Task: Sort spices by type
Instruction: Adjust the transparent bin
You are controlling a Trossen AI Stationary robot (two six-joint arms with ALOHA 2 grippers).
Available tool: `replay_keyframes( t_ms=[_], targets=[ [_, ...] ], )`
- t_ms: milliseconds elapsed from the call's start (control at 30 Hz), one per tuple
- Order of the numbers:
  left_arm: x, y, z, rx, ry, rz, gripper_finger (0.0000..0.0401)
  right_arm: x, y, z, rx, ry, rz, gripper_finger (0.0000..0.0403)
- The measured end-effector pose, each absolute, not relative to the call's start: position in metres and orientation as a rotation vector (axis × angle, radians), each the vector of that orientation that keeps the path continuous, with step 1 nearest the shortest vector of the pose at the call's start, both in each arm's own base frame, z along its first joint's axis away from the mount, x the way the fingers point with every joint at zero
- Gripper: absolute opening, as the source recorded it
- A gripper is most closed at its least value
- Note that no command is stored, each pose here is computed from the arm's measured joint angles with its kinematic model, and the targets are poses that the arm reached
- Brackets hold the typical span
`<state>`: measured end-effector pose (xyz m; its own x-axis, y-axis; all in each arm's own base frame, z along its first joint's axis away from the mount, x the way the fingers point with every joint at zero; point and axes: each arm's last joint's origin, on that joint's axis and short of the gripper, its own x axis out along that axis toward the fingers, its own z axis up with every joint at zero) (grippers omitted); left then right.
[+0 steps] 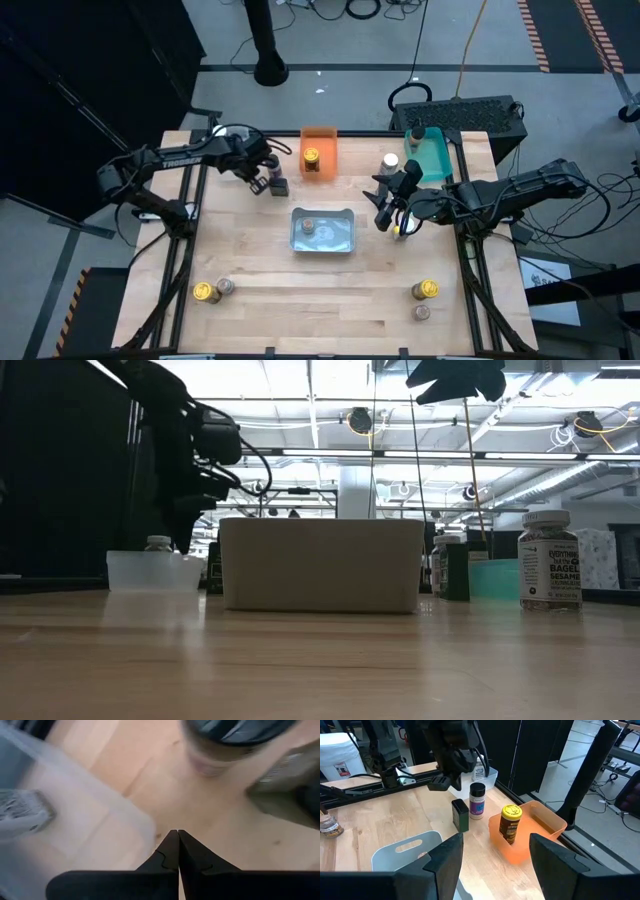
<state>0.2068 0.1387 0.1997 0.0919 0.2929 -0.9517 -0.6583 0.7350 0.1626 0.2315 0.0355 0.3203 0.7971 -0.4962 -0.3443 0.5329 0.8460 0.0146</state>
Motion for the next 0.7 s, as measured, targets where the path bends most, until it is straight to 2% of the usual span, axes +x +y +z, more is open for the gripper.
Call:
replay_keyframes(
  t_ms=[700],
  targets=[
    [0.2008, 0.14, 0.1919, -0.282, 1.418, 0.857, 0.0002, 0.2314, 0.0355, 0.3201, 0.109, 0.34, -0.553, 0.021]
  ],
)
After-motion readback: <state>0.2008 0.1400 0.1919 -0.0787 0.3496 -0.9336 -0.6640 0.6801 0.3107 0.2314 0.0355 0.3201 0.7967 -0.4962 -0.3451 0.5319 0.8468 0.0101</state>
